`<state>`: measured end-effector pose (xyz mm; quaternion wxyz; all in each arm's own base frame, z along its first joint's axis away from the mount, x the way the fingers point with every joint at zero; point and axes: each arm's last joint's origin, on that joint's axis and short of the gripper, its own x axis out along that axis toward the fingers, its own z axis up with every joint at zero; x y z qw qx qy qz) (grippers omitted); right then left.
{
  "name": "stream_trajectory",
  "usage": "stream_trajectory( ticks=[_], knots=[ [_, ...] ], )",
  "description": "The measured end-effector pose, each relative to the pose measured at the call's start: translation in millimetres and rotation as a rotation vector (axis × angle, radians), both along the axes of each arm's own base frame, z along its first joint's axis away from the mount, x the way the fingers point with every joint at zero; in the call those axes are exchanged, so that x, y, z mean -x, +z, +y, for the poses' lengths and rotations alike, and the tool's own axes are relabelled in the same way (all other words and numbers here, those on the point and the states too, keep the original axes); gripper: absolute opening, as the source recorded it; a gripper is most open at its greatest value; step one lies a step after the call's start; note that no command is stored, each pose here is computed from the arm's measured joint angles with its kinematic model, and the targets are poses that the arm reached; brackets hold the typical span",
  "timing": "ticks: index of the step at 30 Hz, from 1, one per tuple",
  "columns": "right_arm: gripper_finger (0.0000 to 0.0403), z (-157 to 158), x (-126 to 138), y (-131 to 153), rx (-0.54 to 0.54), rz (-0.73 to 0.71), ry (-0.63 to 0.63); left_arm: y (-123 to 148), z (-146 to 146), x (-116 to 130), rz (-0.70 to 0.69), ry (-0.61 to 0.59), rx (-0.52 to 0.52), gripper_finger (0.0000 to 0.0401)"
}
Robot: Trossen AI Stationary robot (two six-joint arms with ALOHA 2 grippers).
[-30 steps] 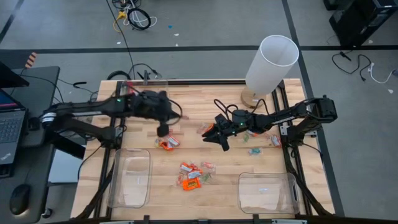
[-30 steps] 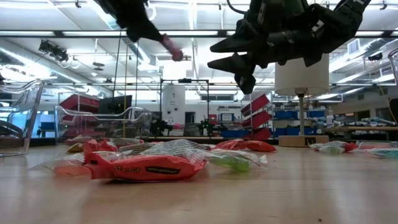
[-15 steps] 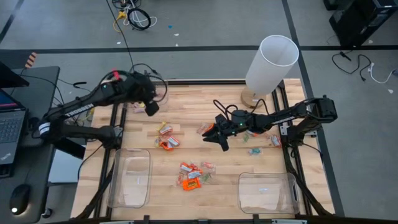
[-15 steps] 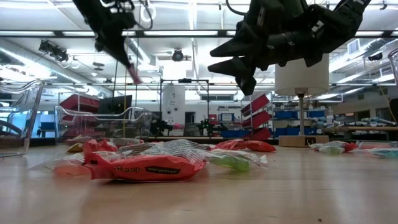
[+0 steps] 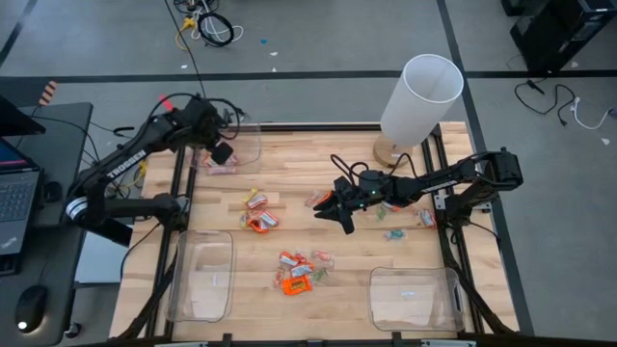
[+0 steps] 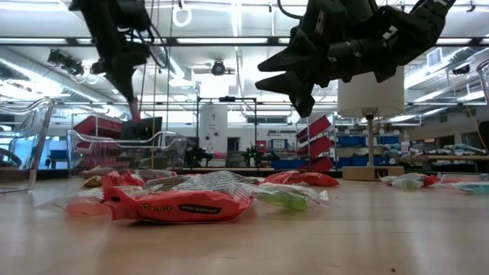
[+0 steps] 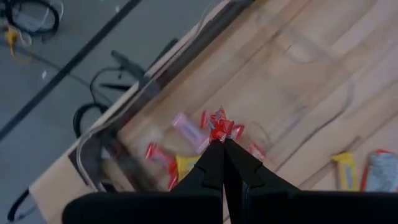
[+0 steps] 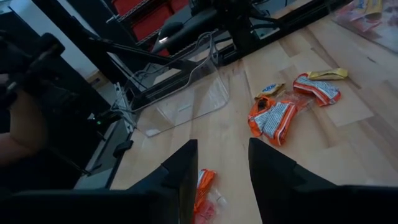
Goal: Sort candy
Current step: Put the red candy into the top left transparent bin
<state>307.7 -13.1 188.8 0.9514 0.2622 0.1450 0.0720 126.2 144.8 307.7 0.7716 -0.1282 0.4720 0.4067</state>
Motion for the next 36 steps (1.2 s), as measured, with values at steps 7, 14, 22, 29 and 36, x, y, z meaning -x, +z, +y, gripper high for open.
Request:
stream_trajectory(
  ticks=[7, 14, 22, 29, 36],
  knots=[
    [0.0128, 0, 0, 0, 0.008, 0.000, 0.002, -16, 22, 5, 0.051, 0.073, 0.086, 0.0000],
    [0.0128, 0, 0, 0, 0.027, -0.003, -0.005, -32, 42, 9, 0.091, 0.143, 0.155, 0.0000],
    [0.0128, -1, 0, 0, 0.030, -0.002, -0.011, -44, 54, 9, 0.123, 0.174, 0.202, 0.0000],
    [0.0128, -1, 0, 0, 0.029, -0.002, -0.011, -52, 61, 6, 0.150, 0.190, 0.209, 0.0000],
    [0.0128, -1, 0, 0, 0.029, -0.002, -0.011, -66, 69, 2, 0.196, 0.210, 0.248, 0.0000]
  ],
)
